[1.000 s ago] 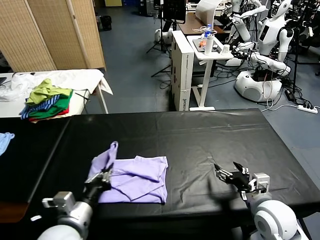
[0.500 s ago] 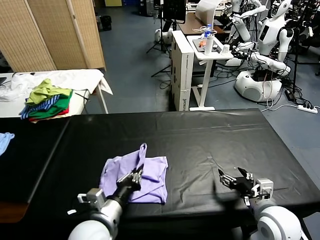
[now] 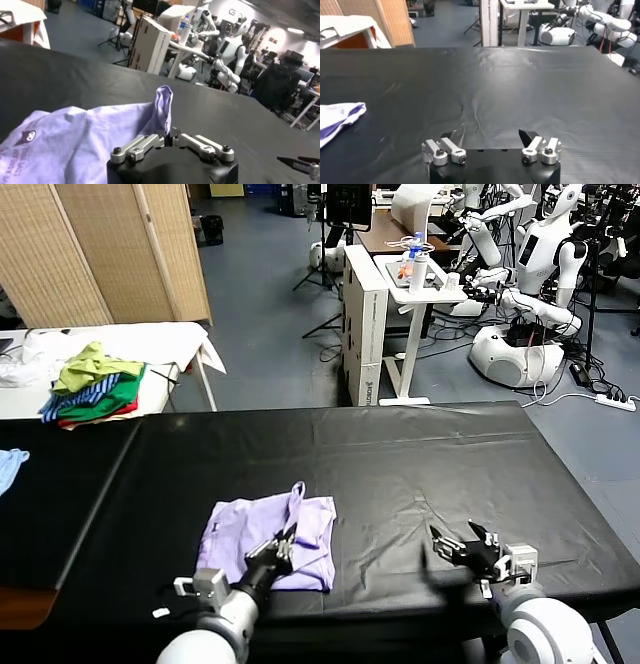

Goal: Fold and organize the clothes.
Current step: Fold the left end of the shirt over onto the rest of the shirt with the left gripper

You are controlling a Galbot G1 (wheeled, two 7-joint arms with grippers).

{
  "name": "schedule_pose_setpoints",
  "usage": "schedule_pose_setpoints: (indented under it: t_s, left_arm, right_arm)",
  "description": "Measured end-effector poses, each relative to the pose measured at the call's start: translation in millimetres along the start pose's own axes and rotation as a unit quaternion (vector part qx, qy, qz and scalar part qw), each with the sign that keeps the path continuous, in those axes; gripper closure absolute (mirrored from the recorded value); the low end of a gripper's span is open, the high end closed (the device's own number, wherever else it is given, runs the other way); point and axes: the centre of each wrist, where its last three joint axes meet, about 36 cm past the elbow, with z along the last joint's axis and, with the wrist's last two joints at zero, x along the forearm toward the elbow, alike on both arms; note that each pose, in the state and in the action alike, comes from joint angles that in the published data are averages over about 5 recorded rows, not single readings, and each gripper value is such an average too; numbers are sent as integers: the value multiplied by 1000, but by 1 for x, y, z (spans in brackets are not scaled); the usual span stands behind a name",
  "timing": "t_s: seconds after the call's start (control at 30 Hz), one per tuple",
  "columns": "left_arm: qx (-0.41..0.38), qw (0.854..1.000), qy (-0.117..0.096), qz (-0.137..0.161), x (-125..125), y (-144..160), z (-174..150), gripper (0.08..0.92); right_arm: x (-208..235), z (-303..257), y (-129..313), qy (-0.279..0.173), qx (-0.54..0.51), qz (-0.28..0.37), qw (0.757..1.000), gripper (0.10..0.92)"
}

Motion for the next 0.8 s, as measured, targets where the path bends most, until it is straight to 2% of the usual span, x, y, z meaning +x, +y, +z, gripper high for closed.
schedule_pose_setpoints:
  t_s: [0.43, 0.53, 0.7, 0.8]
  left_arm:
    - [-4, 1000, 17, 10, -13, -16, 19, 797]
    - [-1, 1000, 18, 15, -14, -20, 21, 680]
    - [23, 999, 8, 30, -11, -25, 15, 363]
    - [32, 999, -10, 43, -8, -23, 5, 191]
  right_arm:
    - [-5, -4, 3, -3, 13, -14, 1000, 115]
    - [-7, -7, 4, -5, 19, -27, 999, 115]
    - [-11, -13, 8, -13, 32, -62, 997, 115]
    - [-10, -18, 13, -20, 35, -98, 994, 115]
